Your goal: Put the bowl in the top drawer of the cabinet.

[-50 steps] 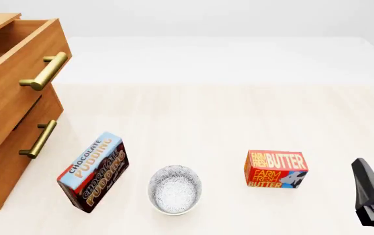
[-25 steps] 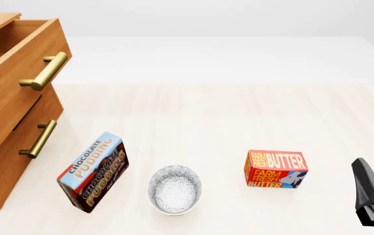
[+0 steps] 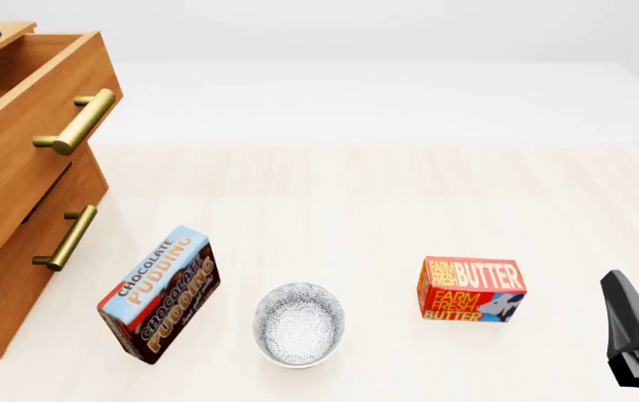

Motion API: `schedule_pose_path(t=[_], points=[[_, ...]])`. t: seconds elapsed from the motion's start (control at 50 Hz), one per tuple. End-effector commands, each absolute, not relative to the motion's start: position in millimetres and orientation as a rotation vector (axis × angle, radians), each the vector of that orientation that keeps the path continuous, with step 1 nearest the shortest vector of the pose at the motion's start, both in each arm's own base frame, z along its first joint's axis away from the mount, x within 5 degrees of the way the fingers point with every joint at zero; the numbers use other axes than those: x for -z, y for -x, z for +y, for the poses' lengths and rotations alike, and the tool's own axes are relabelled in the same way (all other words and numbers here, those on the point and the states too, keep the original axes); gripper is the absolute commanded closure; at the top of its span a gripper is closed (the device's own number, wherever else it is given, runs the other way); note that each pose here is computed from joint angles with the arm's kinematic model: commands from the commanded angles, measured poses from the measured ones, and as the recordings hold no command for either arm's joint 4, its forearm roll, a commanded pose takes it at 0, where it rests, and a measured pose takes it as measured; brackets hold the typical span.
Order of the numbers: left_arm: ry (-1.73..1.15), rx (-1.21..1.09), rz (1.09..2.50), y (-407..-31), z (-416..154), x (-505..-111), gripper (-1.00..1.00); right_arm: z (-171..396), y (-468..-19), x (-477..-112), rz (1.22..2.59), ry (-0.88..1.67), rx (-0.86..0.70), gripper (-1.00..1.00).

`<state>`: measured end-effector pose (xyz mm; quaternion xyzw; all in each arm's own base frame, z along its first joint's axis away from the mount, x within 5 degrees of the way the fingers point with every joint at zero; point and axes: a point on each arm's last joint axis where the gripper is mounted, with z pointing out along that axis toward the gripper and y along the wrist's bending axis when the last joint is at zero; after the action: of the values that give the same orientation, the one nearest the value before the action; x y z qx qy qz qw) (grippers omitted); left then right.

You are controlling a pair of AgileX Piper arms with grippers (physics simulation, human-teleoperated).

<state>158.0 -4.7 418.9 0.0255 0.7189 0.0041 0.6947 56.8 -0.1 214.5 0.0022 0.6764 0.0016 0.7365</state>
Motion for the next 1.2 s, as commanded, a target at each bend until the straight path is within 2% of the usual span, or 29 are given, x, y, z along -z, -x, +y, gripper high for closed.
schedule_pose_path(t=[0.02, 0.54, 1.2], points=[[-0.042, -0.011, 1.632, -172, -3, -414, -1.0, 0, -57, -215, 1.486, -0.005, -0.003, -1.0], [0.029, 0.002, 1.705, -220, 3, -396, -1.0, 0, -57, -215, 1.486, -0.005, -0.003, -1.0], [0.066, -0.005, 1.785, -242, 10, -372, -1.0, 0, -57, -215, 1.486, -0.005, -0.004, -1.0]])
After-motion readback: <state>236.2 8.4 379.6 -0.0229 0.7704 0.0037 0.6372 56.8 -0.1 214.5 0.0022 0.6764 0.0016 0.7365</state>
